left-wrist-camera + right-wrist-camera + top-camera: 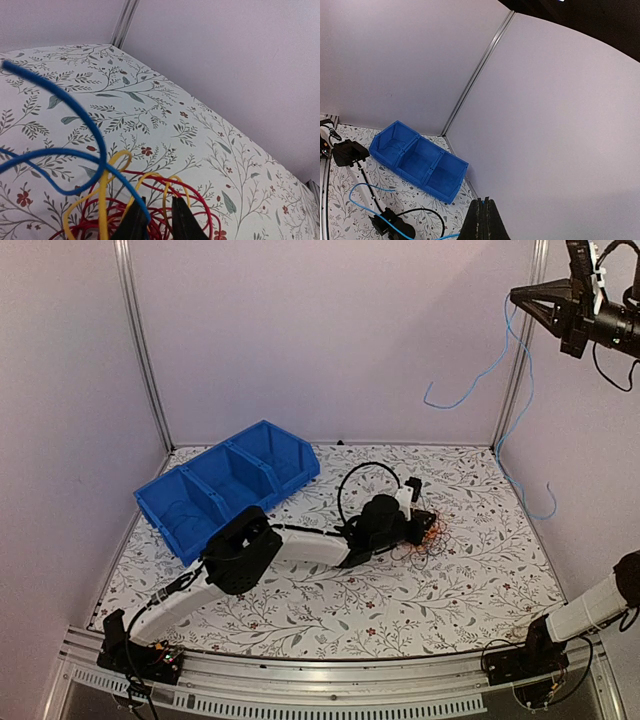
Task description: Untangle the cables
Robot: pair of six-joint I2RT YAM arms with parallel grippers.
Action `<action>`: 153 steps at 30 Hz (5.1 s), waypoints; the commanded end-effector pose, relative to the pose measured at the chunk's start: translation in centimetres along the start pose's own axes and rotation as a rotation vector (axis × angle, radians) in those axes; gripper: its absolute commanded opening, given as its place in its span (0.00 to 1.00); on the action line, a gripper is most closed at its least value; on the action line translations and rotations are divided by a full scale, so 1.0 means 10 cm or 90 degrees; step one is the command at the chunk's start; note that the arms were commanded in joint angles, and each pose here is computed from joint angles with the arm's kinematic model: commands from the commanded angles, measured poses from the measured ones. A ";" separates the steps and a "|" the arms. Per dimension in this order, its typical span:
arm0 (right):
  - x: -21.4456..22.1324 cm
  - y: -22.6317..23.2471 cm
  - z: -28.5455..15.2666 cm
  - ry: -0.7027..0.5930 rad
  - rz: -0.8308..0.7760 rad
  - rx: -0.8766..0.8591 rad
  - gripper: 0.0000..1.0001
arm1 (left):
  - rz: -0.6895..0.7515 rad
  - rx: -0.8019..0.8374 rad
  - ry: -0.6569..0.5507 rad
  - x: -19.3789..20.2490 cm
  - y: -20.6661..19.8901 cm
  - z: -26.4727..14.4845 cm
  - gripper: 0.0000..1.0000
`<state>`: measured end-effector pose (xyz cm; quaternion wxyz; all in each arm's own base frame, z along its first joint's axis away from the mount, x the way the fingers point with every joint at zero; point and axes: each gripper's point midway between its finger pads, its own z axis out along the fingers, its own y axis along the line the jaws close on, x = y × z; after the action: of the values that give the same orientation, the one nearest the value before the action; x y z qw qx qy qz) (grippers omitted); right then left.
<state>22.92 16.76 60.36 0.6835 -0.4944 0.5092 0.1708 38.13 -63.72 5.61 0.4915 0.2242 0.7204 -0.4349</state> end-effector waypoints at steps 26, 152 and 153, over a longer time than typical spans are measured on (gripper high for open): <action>1.70 0.38 0.42 0.158 0.172 -0.079 0.00 | 0.042 -0.054 -0.004 -1.16 -0.25 -1.43 0.52; 4.71 1.48 -0.05 0.589 0.340 -0.151 0.00 | 0.019 -0.191 -0.032 -2.20 0.03 -4.53 0.00; 4.62 1.46 0.00 0.573 0.338 -0.156 0.00 | 0.017 -0.186 -0.035 -2.20 0.03 -4.52 0.00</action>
<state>31.42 9.38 10.34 0.2476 -0.4523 0.8469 0.1302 24.26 -23.08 31.91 0.5480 0.1500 0.7606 -0.3142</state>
